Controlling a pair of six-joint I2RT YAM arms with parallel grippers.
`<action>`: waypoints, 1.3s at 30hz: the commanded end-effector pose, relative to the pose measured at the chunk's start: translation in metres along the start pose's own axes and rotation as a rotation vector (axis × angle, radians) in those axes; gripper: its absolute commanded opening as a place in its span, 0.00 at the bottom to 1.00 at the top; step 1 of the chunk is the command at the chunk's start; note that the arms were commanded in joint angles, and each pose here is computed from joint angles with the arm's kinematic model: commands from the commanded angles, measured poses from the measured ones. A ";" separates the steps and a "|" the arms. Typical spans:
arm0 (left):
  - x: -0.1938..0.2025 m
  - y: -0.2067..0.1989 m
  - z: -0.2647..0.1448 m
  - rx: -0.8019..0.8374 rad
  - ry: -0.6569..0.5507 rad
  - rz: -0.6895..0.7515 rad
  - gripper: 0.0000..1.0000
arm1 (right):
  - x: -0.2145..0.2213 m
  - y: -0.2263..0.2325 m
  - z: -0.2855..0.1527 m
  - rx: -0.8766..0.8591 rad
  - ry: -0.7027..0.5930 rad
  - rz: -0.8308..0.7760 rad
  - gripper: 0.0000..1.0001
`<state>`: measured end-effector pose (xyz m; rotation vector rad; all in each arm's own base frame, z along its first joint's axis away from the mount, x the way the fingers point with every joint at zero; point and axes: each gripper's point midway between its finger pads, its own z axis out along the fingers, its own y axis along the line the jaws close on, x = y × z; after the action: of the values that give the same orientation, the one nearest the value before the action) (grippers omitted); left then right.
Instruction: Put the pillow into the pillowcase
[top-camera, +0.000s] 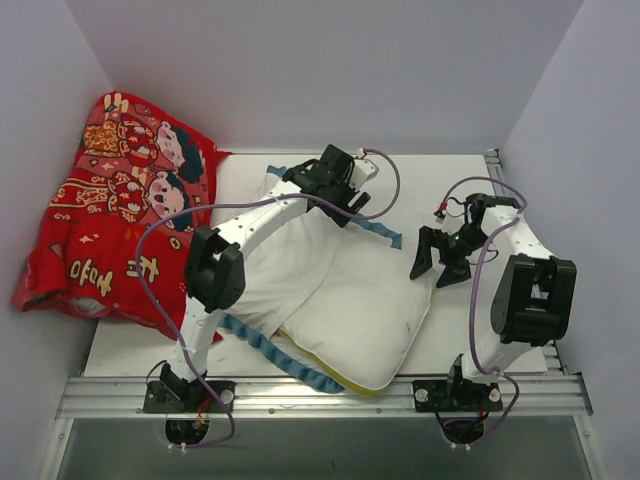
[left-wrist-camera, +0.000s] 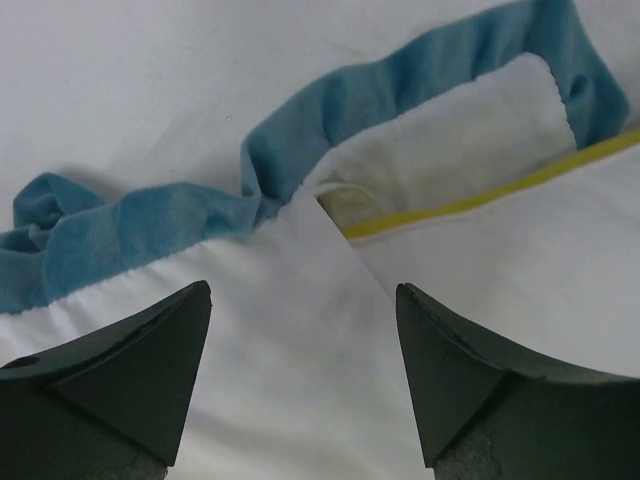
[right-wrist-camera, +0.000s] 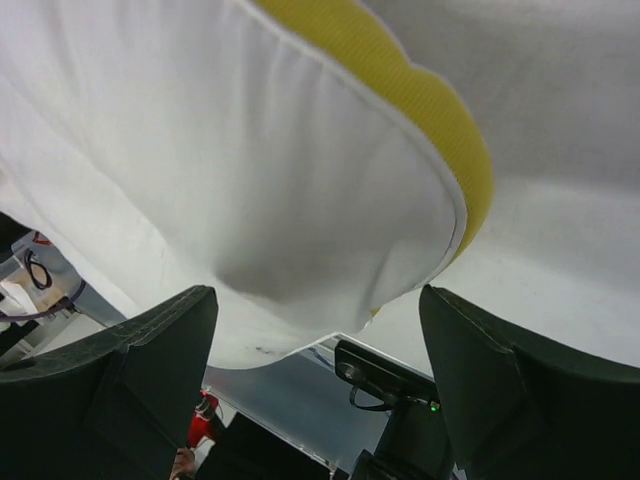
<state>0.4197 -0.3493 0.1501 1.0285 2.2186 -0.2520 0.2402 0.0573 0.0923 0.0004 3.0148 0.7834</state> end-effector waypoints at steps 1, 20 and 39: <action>-0.042 0.019 0.006 -0.064 -0.117 0.036 0.84 | -0.007 0.002 0.006 -0.034 0.022 0.031 0.84; 0.009 -0.029 0.111 0.306 -0.030 0.249 0.47 | -0.010 0.017 0.039 -0.209 0.030 0.093 0.20; -0.108 -0.116 0.023 0.596 -0.357 -0.203 0.18 | -0.032 0.062 0.011 -0.306 -0.096 0.001 0.05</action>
<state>0.3839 -0.4948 0.1193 1.0721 2.0957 -1.0188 0.2661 0.1076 0.0865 0.0792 2.9094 1.1008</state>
